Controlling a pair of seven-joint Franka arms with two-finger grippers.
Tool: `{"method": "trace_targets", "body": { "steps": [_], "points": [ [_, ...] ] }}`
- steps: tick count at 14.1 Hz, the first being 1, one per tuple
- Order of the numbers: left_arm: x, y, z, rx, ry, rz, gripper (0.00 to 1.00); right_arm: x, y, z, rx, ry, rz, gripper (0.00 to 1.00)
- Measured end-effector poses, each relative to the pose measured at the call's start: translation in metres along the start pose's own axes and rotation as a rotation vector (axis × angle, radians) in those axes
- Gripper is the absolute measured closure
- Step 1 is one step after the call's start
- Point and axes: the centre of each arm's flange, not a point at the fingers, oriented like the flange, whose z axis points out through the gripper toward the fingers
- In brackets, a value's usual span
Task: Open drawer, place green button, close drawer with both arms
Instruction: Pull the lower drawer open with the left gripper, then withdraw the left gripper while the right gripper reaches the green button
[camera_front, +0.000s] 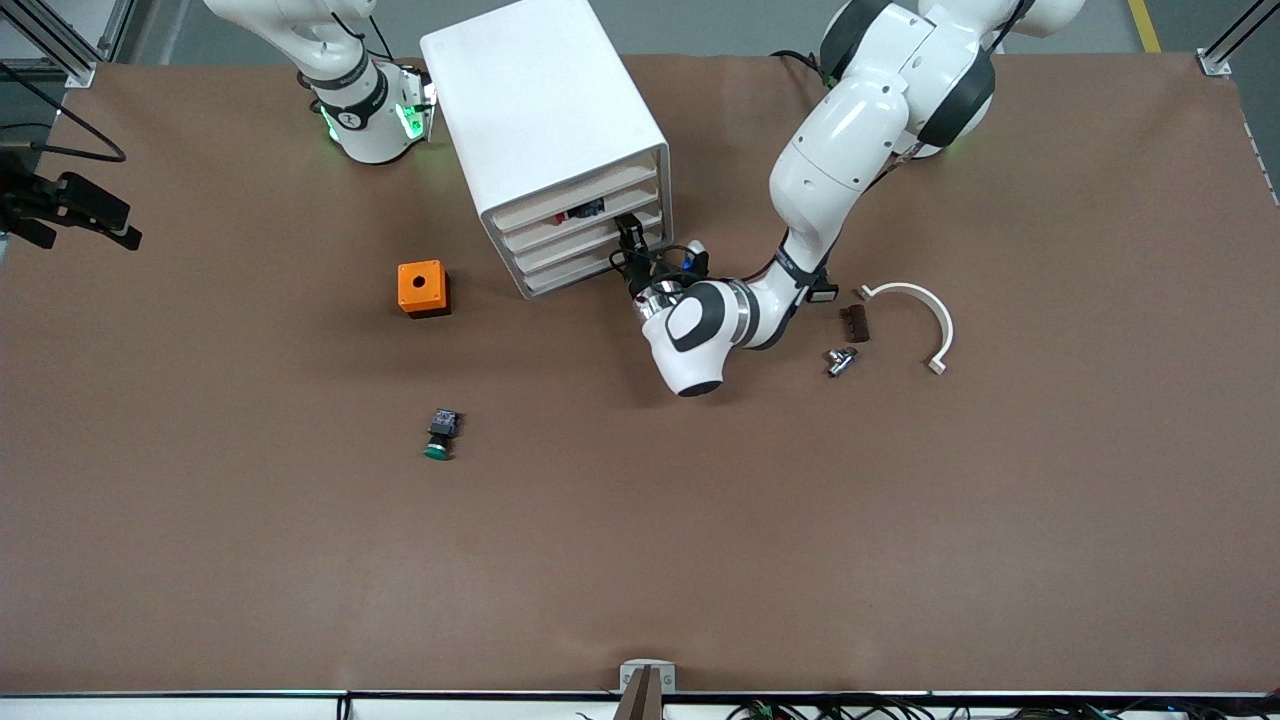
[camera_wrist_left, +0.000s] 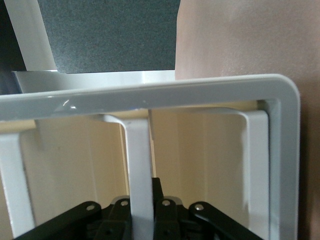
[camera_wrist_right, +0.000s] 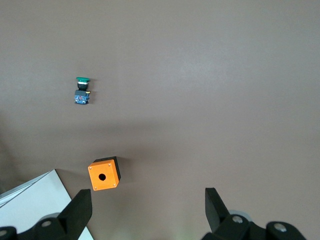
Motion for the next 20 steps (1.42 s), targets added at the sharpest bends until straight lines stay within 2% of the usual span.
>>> {"method": "trace_targets", "body": {
  "steps": [6,15,17,18,19,20],
  "points": [
    [0.014,0.003,-0.040,-0.002,-0.062,-0.010,0.93,0.000,0.000,0.000,0.000,0.001,0.000,0.00],
    [0.053,0.010,-0.140,-0.037,-0.240,-0.015,0.90,0.001,0.000,0.001,0.000,0.000,0.000,0.00],
    [0.055,0.011,-0.144,-0.048,-0.253,-0.011,0.79,0.001,0.000,0.002,0.000,-0.002,0.000,0.00],
    [0.054,0.012,-0.145,-0.055,-0.258,-0.004,0.79,0.002,0.000,0.002,0.000,-0.003,0.000,0.00],
    [0.054,0.012,-0.145,-0.063,-0.261,0.014,0.74,0.002,0.000,0.003,0.000,-0.004,0.000,0.00],
    [0.053,0.013,-0.146,-0.077,-0.265,0.048,0.64,0.002,0.000,0.003,0.000,-0.004,0.000,0.00]
  ]
}}
